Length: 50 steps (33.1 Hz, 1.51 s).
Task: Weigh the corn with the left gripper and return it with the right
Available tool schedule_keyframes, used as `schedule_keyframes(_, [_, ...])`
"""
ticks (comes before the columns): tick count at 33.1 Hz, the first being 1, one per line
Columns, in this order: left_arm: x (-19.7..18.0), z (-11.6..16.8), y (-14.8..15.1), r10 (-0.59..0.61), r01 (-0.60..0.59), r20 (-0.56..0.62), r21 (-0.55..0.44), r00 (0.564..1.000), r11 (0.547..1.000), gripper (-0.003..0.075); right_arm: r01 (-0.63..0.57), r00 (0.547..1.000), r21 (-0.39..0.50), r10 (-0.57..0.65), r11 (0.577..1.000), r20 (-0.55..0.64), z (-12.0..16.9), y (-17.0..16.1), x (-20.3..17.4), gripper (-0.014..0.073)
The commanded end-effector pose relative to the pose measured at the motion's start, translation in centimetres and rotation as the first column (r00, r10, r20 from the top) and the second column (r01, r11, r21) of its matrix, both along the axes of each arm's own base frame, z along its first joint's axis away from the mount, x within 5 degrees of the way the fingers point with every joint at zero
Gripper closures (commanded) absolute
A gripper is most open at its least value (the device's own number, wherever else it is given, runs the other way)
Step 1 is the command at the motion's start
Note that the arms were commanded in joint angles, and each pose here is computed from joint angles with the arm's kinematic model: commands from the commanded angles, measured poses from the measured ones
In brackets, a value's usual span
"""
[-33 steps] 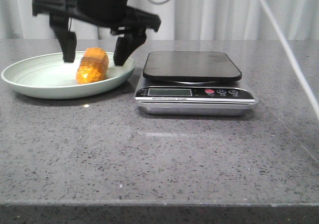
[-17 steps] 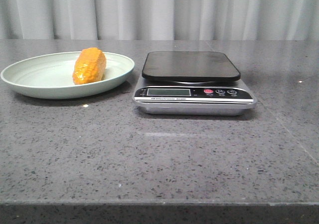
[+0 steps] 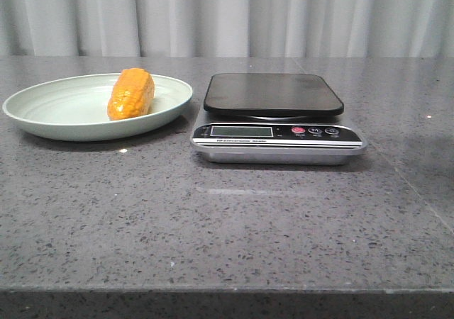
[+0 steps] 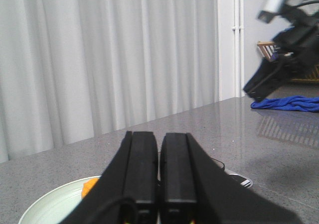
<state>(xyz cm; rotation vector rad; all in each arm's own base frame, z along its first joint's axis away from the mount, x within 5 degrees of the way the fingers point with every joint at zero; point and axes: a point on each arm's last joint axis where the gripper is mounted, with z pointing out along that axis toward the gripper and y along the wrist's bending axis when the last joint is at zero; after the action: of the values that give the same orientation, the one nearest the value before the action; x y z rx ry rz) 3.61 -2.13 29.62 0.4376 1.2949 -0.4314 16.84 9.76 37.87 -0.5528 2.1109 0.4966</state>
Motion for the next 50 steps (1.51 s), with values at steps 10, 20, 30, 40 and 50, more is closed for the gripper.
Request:
schedule_keyframes(10, [-0.3,1.3,-0.1,-0.027,0.029,0.06,-0.031,0.998,0.999,0.0594,0.081,0.886,0.259,-0.188,0.963,0.423,-3.9,-5.5,-9.6,-0.0001])
schedule_keyframes(20, [-0.2,1.1,-0.1,-0.024,0.025,0.048,-0.024,0.999,0.999,0.0594,0.104,0.723,0.415,-0.355,0.904,0.593,-7.6,-7.5,-11.4,-0.0001])
schedule_keyframes(30, [-0.2,1.1,-0.1,-0.024,0.025,0.048,-0.024,0.999,0.999,0.0594,0.105,0.73,0.409,-0.35,0.906,0.587,-7.7,-7.5,-11.4,0.0463])
schedule_keyframes(40, [-0.2,1.1,-0.1,-0.024,0.025,0.048,-0.024,0.999,0.999,0.0594,0.105,0.73,0.41,-0.35,0.906,0.587,-7.7,-7.5,-11.4,0.043])
schedule_keyframes(50, [-0.2,1.1,-0.1,-0.024,0.025,0.048,-0.024,0.999,0.999,0.0594,0.105,0.73,0.41,-0.35,0.906,0.587,-7.7,-7.5,-11.4,0.043])
